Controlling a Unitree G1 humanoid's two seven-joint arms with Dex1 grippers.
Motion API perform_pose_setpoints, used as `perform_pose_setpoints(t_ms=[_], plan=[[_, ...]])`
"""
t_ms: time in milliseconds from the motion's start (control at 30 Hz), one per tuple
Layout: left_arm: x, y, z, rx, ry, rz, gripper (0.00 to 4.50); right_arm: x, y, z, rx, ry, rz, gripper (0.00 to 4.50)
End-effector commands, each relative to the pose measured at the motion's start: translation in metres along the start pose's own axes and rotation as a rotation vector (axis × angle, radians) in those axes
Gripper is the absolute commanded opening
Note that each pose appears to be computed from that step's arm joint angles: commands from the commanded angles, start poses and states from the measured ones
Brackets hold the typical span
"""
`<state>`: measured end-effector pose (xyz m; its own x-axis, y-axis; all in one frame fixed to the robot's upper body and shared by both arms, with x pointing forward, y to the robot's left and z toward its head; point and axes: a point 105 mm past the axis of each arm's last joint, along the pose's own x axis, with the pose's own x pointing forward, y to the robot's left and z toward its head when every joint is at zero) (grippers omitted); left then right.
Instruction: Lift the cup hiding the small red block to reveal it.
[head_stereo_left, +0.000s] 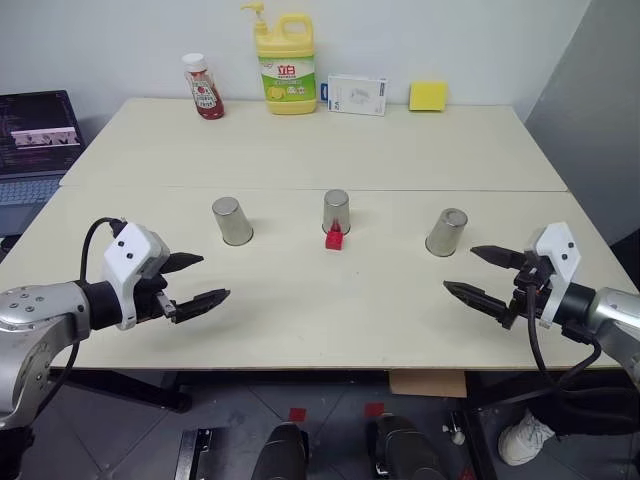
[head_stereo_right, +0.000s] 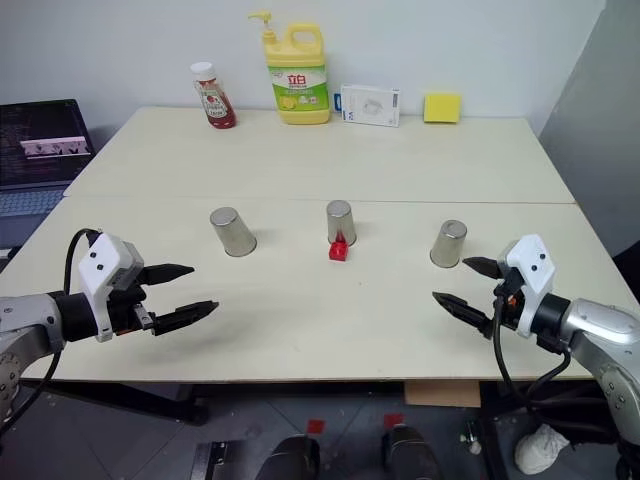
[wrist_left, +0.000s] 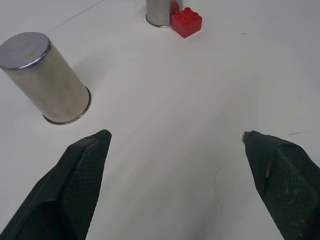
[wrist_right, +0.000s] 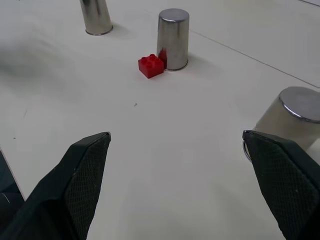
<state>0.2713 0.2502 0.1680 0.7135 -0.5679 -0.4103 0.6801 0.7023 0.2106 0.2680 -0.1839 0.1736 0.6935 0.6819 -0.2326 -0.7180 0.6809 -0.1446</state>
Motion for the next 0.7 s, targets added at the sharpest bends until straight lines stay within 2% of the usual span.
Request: perform_pose_setpoints(t_ms=[33, 700], plan=[[-0.0021, 0.0015, 0.0089, 0.051, -0.021, 0.006, 4.47, -0.0029, -0.0016, 0.0163, -0.06, -0.037, -0.008, 4.5], [-0.0025, 0.0022, 0.0053, 0.056, -0.023, 0.008, 4.47, 0.0045, -0.002, 0.0215, -0.083, -0.049, 0.024, 4.5]])
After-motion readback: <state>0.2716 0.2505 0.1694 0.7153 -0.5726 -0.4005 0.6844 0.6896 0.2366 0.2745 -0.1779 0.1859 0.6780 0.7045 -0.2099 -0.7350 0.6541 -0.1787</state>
